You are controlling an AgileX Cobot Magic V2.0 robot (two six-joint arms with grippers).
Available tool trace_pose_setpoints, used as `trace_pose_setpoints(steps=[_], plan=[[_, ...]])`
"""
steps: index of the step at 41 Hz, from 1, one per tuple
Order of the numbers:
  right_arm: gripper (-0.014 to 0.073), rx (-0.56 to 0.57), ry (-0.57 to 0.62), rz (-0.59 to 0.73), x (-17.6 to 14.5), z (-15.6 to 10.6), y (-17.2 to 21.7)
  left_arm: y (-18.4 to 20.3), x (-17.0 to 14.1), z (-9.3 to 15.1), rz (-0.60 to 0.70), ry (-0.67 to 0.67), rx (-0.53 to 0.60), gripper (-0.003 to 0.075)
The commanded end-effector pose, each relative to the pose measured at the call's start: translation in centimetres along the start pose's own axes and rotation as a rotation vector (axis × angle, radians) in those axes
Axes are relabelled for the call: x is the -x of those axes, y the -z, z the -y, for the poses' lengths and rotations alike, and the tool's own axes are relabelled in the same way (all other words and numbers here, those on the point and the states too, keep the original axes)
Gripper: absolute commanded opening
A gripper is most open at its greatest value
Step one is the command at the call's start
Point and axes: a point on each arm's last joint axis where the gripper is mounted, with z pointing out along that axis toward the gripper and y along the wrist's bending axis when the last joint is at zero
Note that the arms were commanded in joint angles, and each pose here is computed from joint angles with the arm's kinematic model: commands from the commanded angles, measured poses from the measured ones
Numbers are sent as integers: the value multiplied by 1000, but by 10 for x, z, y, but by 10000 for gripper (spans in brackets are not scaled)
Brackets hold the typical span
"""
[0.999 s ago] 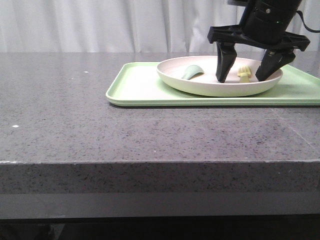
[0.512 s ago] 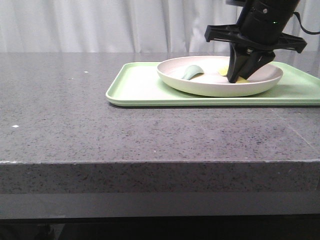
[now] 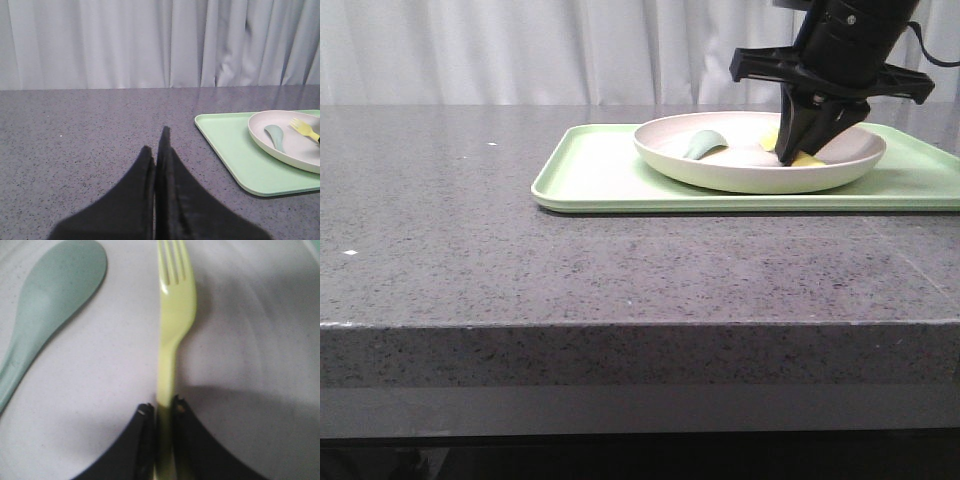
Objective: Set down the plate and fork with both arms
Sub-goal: 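Lower the right gripper over the yellow fork and grasp it, then lift the fork out of the plate and lower it beside the plate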
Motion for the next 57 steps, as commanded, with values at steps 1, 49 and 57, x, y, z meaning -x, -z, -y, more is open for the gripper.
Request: trace_pose_setpoints(steps=[1,49,57], plan=[[25,27,8,125,15,-6,34,1,17,1,104,12,-6,-18],[27,-182,-36,43,36,75,60,1,17,1,104,12,-6,-18],[28,-184,-37,11,35,78,44,1,17,1,104,12,-6,-18]])
